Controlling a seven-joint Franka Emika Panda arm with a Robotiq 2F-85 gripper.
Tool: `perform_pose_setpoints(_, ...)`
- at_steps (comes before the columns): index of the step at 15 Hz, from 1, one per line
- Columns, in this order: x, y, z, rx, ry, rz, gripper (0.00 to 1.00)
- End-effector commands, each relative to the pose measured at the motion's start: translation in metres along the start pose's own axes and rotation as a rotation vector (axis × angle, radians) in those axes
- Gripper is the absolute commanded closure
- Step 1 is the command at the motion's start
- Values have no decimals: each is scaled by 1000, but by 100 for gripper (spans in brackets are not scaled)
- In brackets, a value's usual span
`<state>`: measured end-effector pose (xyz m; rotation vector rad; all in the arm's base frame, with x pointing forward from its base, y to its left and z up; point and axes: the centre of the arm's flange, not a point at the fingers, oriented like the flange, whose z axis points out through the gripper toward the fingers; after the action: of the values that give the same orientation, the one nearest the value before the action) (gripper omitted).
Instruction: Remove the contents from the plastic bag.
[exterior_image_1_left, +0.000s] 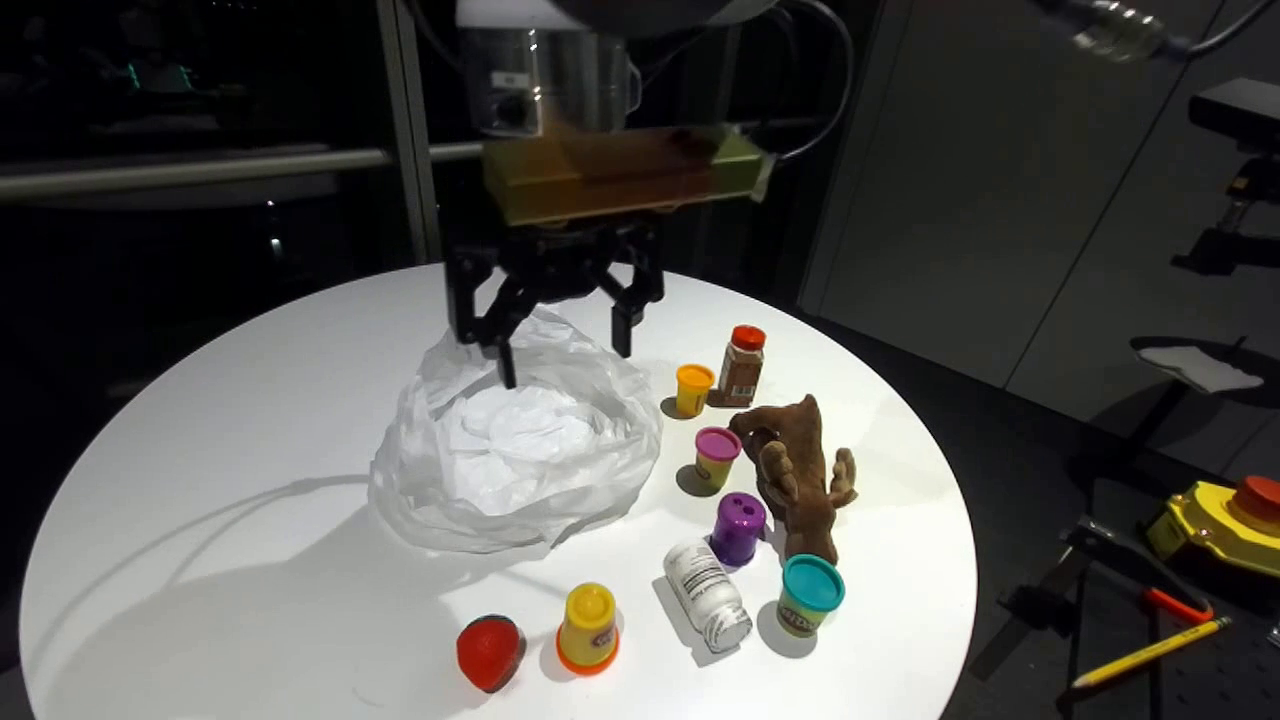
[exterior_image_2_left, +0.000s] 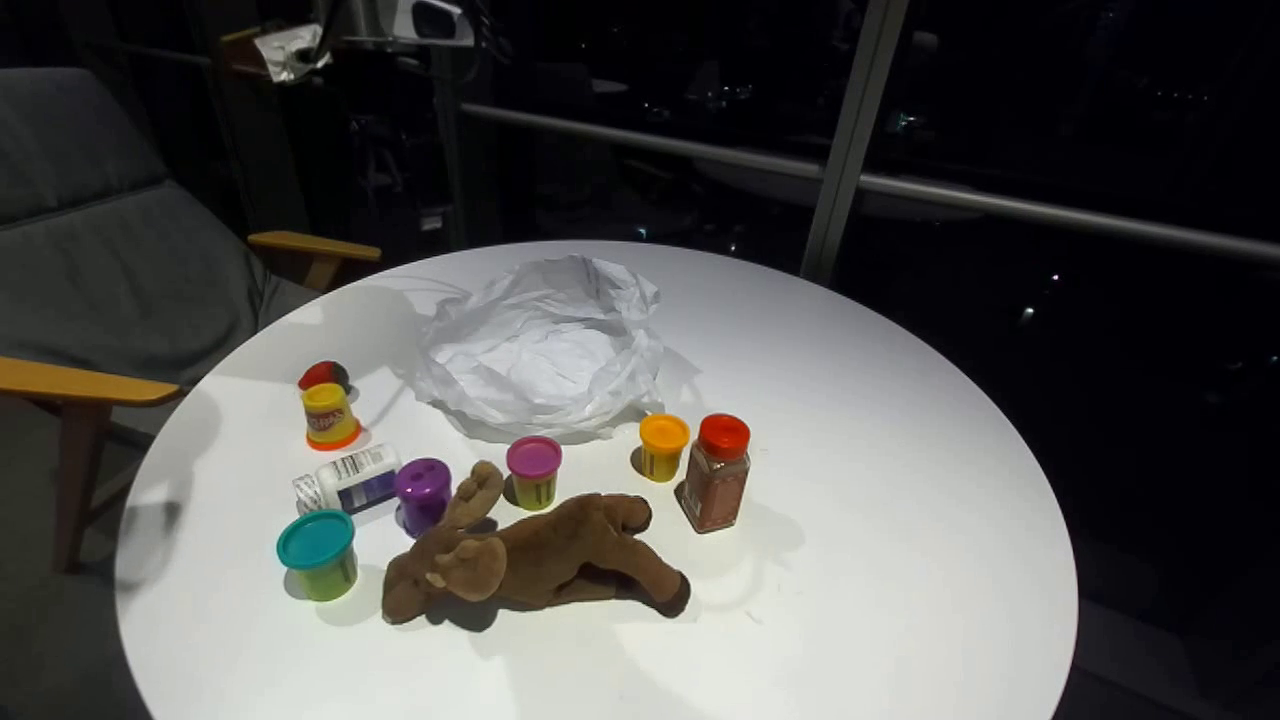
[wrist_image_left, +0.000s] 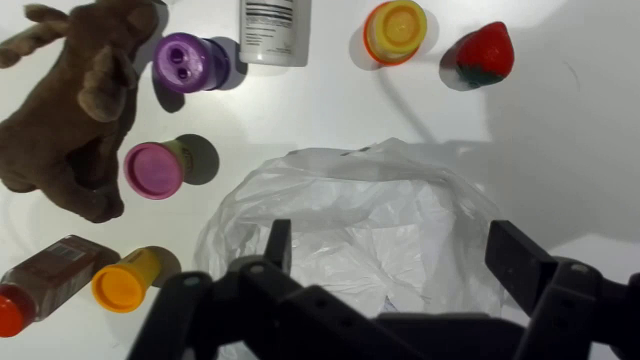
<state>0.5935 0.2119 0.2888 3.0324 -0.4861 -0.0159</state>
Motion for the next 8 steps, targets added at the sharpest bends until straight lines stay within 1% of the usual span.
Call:
perform_pose_setpoints(1, -39, 76, -37, 12, -67, -61, 0)
perform_pose_setpoints(2, -49, 90, -46, 28, -82, -80, 0)
perform_pose_setpoints(4, -68, 112, -69, 64, -77, -124, 0)
perform_pose_setpoints(6, -85, 128, -96, 106, -46, -167, 0)
perform_pose_setpoints(8, -102, 140, -127, 130, -8, -177, 0)
